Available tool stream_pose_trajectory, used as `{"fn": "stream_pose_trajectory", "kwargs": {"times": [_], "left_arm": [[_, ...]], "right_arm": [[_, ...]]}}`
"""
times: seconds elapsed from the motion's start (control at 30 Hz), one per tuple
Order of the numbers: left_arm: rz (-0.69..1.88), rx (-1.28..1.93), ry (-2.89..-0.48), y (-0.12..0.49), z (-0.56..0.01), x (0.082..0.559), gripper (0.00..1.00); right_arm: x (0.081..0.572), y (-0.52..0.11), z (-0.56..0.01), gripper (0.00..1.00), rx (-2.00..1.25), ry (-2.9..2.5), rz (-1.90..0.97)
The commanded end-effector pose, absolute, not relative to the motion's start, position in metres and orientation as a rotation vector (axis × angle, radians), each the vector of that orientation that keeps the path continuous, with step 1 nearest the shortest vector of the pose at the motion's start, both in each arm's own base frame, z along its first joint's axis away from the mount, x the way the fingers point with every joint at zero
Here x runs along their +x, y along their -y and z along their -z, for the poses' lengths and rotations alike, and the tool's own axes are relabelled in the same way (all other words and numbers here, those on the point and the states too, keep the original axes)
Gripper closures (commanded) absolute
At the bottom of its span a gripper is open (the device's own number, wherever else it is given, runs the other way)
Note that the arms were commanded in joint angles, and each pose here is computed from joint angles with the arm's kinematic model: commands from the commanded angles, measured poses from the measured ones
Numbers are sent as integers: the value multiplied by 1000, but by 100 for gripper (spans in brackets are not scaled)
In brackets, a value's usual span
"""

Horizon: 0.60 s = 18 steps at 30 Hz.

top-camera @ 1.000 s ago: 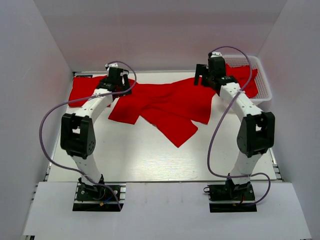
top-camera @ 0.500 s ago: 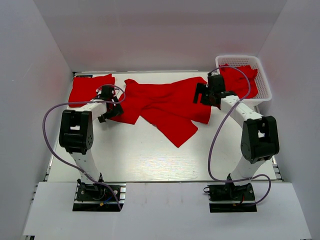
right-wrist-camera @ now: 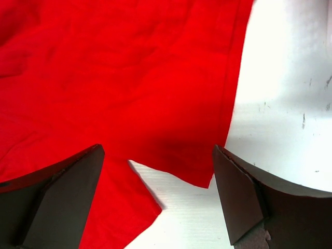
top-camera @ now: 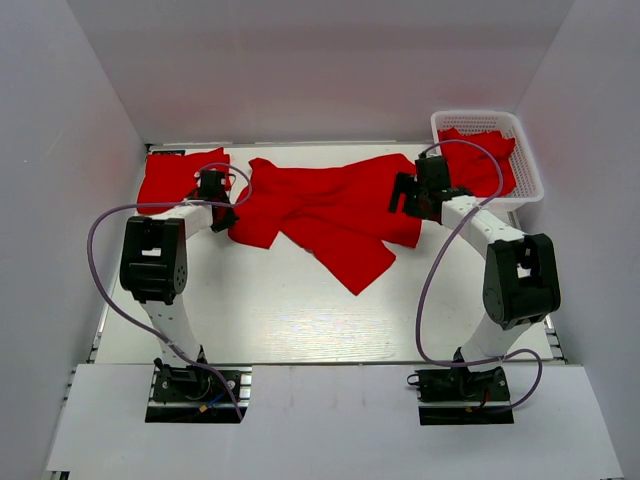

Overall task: Fold and stack the t-shirts
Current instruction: Flatten out the tshirt

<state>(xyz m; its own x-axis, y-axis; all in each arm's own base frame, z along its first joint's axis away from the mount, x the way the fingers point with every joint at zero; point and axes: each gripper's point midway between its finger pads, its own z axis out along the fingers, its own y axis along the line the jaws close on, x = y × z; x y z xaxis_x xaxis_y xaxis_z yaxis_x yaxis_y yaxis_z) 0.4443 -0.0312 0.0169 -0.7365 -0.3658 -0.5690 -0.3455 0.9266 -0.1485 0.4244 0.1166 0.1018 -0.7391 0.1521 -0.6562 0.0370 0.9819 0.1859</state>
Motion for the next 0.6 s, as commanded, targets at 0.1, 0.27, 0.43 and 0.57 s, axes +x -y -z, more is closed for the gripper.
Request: {"fn": "stream_pose_trajectory", "kwargs": {"times": [0.1, 0.27, 0.43, 0.57], "left_arm": [[167, -408, -2509, 54, -2, 419, 100], [202, -379, -2418, 56, -30, 423, 100], [207, -376, -2398, 56, -38, 425, 100], [222, -370, -2391, 58, -42, 425, 100]], "right_arm": [[416, -105, -90, 10, 263, -2426, -163], [416, -87, -70, 10, 394, -2431, -91], [416, -90, -52, 11, 432, -2457, -146], [409, -96, -35, 14, 433, -2494, -190]]}}
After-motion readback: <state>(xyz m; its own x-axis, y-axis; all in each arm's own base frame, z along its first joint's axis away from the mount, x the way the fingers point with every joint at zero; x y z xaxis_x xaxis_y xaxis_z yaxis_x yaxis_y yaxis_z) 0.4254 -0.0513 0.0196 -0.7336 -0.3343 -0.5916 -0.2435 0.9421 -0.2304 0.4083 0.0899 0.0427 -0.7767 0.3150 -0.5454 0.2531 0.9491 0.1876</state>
